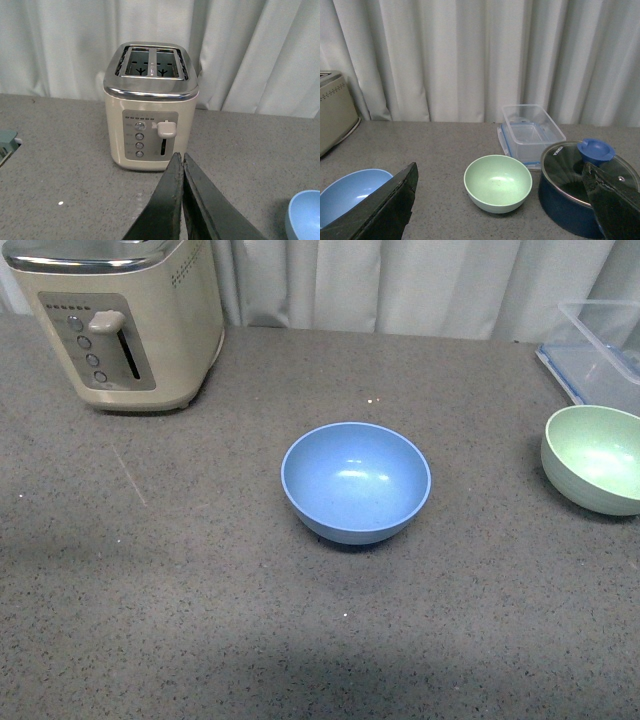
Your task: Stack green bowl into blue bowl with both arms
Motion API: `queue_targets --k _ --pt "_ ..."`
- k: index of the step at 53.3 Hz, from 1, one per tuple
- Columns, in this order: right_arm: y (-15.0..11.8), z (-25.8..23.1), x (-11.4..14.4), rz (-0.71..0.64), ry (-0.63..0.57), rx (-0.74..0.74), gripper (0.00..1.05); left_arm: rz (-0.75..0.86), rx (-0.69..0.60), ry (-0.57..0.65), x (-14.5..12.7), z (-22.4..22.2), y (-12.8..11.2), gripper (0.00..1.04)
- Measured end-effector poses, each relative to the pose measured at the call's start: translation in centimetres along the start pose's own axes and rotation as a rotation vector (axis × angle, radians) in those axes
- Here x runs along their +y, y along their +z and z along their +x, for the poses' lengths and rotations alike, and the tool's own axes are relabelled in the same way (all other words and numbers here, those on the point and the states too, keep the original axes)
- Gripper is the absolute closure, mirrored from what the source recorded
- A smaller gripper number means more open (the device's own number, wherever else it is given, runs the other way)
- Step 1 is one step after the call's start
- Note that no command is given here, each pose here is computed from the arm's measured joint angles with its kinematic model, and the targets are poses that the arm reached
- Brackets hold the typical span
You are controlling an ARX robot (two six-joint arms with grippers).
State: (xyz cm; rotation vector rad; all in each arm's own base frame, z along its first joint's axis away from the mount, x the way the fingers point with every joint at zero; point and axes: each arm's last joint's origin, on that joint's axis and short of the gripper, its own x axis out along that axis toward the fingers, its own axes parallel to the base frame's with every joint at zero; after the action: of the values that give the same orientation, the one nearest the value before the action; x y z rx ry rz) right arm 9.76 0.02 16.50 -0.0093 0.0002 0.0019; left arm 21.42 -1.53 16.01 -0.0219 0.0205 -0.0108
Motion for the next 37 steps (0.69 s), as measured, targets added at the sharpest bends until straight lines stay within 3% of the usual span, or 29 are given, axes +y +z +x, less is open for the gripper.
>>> queue_targets --k 10,37 --pt "0.0 0.0 0.0 0.0 0.001 -0.001 0.09 0.008 -0.006 0.02 1.5 -2.8 0.1 1.01" --pt "0.0 0.0 0.0 0.0 0.001 0.0 0.09 0.014 -0.007 0.009 1.4 -6.4 0.1 1.01"
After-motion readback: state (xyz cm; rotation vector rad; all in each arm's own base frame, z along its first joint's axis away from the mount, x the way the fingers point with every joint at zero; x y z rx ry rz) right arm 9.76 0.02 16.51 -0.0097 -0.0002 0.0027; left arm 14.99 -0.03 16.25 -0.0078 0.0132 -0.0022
